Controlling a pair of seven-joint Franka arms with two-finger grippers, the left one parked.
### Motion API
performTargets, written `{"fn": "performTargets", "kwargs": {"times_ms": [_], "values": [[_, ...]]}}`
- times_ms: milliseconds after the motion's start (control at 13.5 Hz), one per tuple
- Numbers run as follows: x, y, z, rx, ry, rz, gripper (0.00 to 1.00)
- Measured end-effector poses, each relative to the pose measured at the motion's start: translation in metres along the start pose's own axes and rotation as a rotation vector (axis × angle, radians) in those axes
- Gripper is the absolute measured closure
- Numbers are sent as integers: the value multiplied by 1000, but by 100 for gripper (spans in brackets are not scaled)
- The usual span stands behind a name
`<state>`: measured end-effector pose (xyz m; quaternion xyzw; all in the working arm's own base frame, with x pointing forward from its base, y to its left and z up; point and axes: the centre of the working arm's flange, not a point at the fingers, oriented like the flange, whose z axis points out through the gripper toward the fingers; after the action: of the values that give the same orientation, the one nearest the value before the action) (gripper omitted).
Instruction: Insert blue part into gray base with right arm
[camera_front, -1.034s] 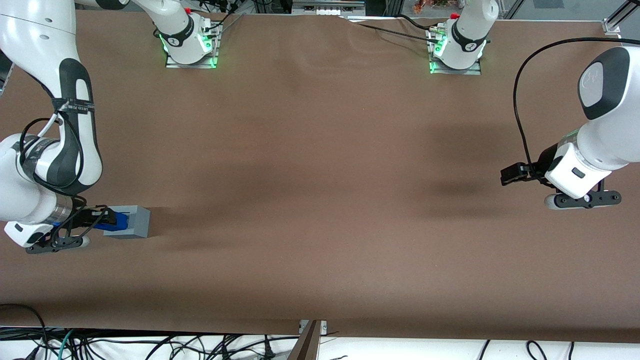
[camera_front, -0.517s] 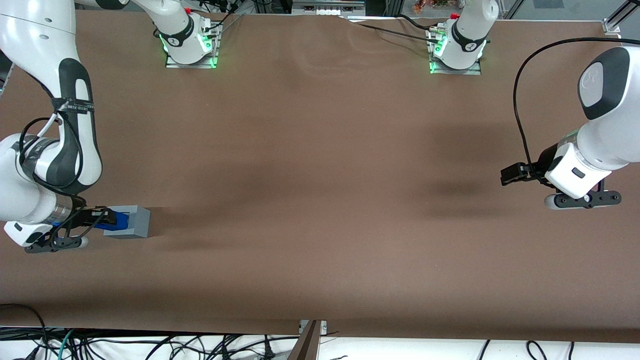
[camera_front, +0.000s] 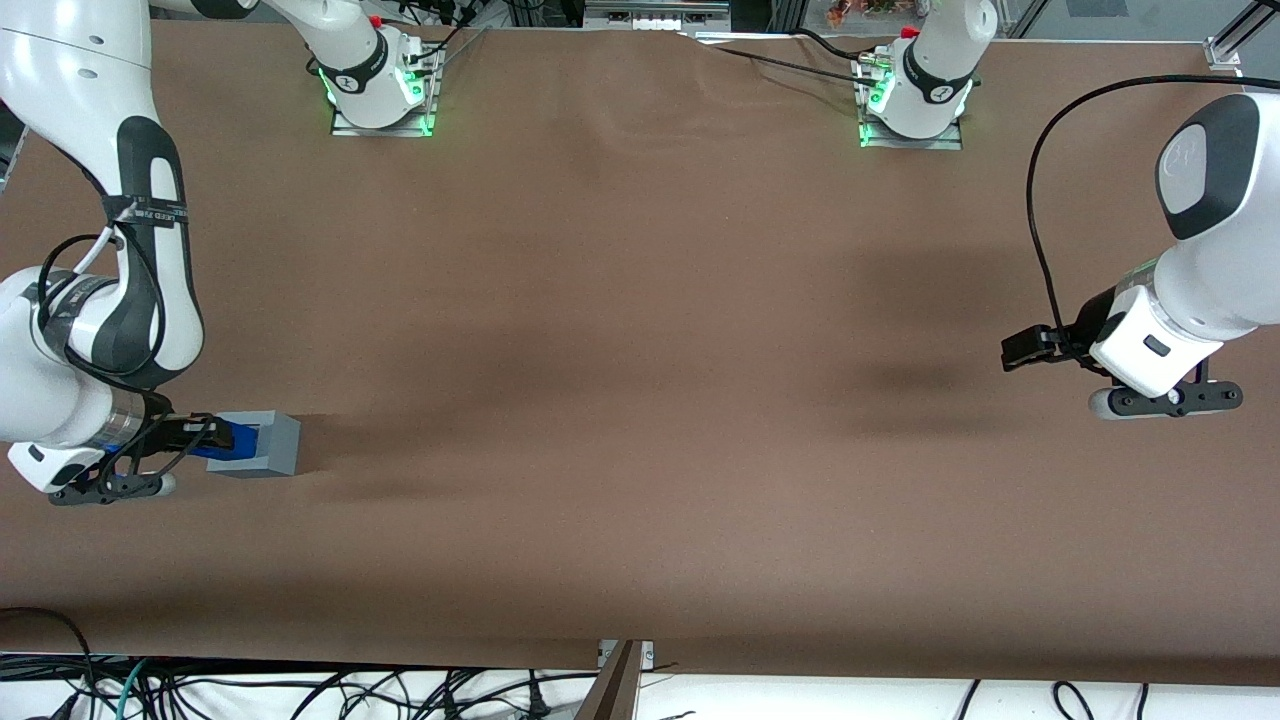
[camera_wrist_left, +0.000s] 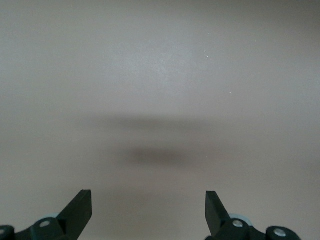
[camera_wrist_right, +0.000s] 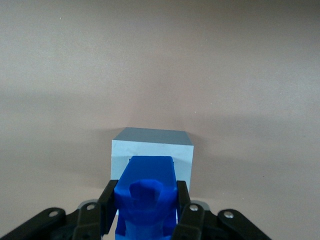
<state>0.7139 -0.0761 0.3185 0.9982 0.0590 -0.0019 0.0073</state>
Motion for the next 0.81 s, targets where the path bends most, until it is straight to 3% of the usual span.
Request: {"fn": "performTargets", "kwargs": {"times_ms": [812], "values": [[0, -1, 0, 7, -2, 31, 50]]}}
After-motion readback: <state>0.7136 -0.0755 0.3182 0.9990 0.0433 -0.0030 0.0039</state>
